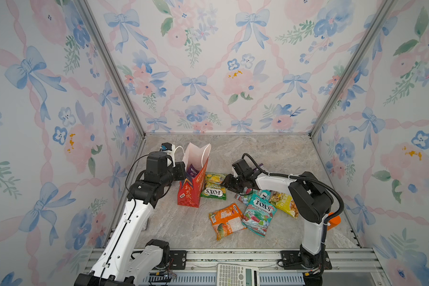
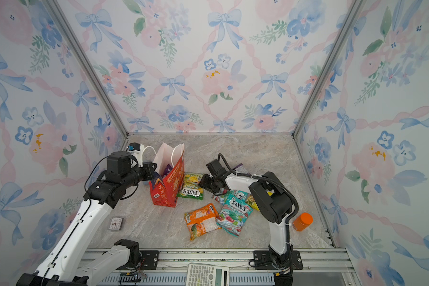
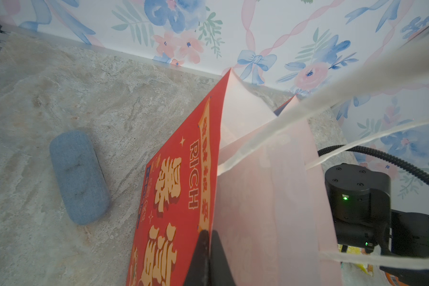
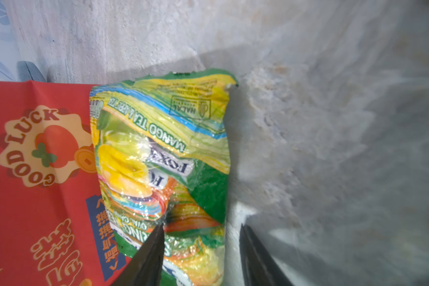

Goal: Place the snacks into the paper bag
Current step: 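Close the right gripper on the green Spring Tea packet and lift it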

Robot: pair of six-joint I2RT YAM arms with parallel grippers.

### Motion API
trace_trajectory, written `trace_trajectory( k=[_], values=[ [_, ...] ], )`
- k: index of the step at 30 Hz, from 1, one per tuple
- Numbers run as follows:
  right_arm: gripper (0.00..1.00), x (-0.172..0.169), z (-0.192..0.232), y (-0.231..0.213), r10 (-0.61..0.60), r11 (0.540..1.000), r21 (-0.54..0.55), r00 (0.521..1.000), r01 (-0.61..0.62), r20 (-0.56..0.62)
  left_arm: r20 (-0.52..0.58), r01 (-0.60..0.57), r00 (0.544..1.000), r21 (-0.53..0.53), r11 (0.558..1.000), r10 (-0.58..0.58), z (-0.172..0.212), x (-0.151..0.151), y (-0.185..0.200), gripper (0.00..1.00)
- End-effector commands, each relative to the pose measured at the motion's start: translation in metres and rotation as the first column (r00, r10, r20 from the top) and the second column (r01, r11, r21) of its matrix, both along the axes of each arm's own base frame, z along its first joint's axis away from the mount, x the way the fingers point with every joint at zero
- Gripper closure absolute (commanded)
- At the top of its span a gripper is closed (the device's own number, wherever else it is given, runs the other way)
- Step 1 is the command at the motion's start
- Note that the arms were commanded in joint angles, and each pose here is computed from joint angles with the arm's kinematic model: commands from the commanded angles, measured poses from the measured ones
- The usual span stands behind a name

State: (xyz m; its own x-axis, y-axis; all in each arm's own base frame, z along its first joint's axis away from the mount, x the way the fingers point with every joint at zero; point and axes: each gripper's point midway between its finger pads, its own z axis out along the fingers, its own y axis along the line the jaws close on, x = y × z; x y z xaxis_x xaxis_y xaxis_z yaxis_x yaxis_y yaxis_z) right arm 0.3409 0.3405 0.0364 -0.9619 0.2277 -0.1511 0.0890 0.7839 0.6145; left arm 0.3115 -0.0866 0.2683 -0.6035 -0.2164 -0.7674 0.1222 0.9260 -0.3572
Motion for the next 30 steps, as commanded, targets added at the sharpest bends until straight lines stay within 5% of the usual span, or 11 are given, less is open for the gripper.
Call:
trace_trajectory(
  k=[1,11,24,30],
  values=[
    [0.49,0.005,-0.009,0.001,-0.018,1.0,0.01,1.0,0.019,-0.022,0.045,0.023,0.999,0.007,1.0,-0.023,0.011,0.001,-0.003,1.0],
    [0.55,0.007,-0.012,-0.002,-0.038,0.999,0.019,0.999,0.038,-0.03,0.041,0.021,0.999,0.01,1.0,-0.022,0.01,0.001,-0.002,1.0],
    [0.99,0.012,-0.002,-0.004,-0.053,0.997,0.056,0.999,0.053,-0.01,0.039,0.029,0.999,0.004,1.0,-0.029,0.011,0.003,-0.004,1.0],
    [1.0,0.022,0.036,-0.014,-0.062,0.996,0.062,0.996,0.058,0.069,0.043,0.039,0.998,-0.004,0.999,-0.039,0.014,0.004,-0.006,1.0]
  ],
)
